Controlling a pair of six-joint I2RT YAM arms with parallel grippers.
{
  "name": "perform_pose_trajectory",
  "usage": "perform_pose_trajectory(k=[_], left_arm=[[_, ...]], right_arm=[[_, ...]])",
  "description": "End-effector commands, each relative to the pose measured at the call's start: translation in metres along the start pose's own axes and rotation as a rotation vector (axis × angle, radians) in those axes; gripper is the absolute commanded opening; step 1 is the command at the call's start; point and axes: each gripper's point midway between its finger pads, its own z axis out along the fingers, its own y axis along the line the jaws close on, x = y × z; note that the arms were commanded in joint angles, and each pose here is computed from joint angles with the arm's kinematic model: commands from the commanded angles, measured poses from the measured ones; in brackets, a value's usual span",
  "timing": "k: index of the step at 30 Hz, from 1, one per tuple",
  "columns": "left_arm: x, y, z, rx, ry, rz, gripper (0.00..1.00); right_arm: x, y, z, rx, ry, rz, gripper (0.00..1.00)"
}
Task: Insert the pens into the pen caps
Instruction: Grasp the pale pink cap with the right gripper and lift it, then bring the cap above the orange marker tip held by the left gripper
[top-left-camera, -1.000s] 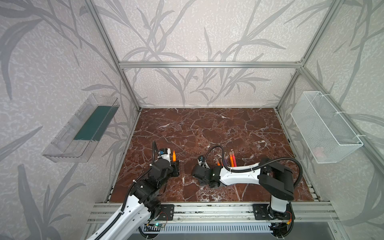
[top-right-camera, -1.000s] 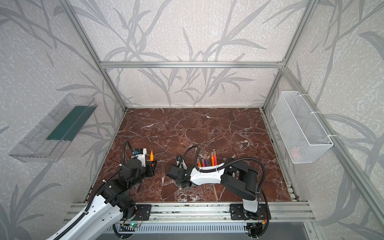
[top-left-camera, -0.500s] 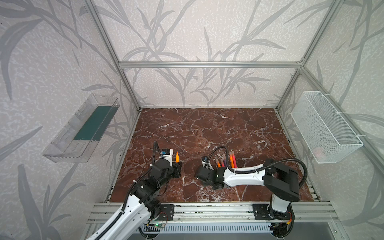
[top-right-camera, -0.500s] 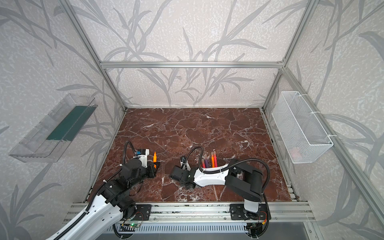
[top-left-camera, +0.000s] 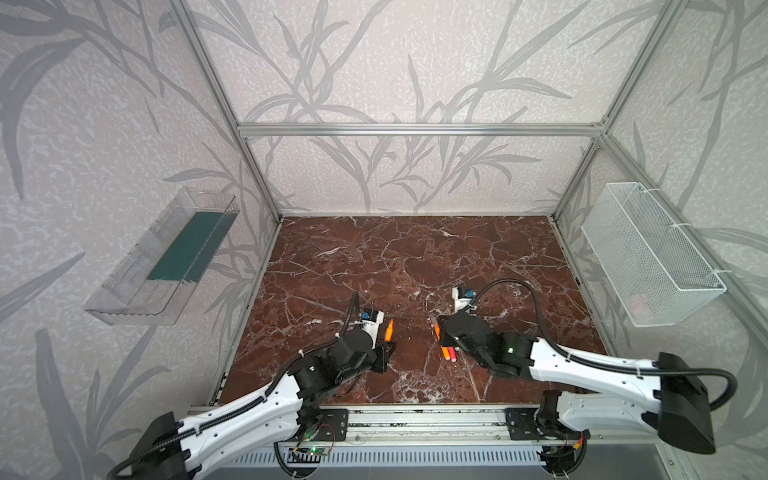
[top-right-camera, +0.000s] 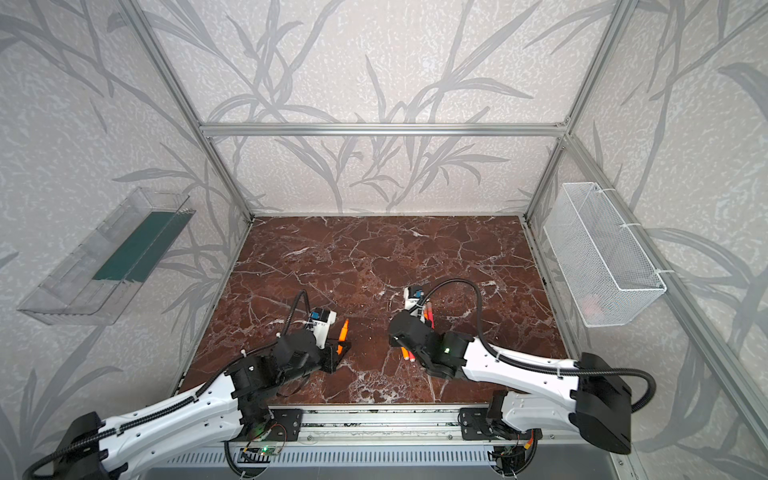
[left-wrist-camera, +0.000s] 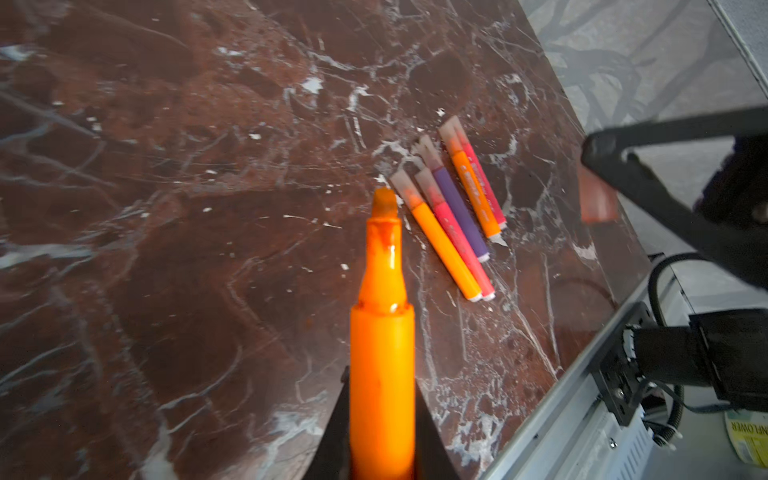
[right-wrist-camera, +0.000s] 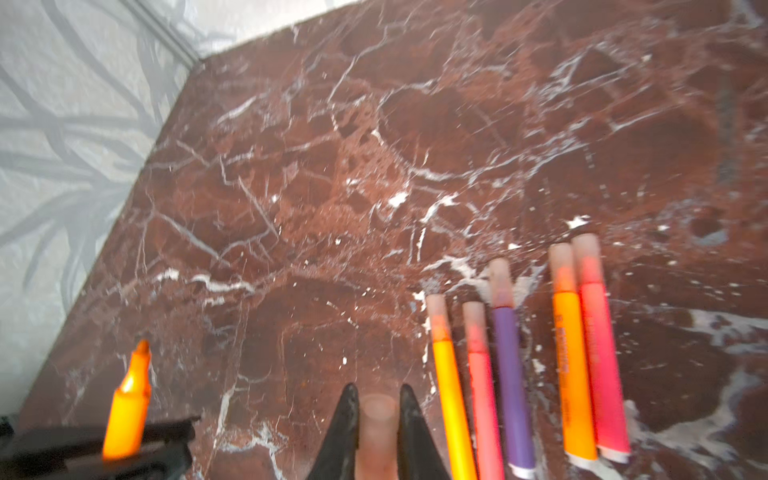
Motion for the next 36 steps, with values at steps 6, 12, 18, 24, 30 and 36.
perform_pose_trajectory(k=[6, 12, 18, 24, 30, 36], left_arm=[[-0.015, -0.088, 0.025, 0.127, -0.072, 0.104, 0.0], [0.0, -0.136, 0.041, 0.171, -0.036, 0.206, 0.0], [0.016, -0.166, 0.048, 0.299, 0.006, 0.219, 0.0], [0.022, -0.174, 0.053, 0.344, 0.019, 0.216, 0.0], [0.019, -0.164, 0.055, 0.307, -0.014, 0.2, 0.0], [0.016, -0.155, 0.056, 0.261, -0.034, 0.194, 0.0]], right_arm=[[-0.034, -0.041, -0.032, -0.108, -0.164, 0.209, 0.09], [-0.037, -0.052, -0.042, -0.161, -0.21, 0.259, 0.1], [-0.041, -0.045, -0.049, -0.275, -0.25, 0.316, 0.15], [-0.046, -0.036, -0.052, -0.341, -0.265, 0.362, 0.15], [-0.043, -0.024, -0.053, -0.412, -0.23, 0.39, 0.14], [-0.035, -0.011, -0.053, -0.479, -0.168, 0.4, 0.12]])
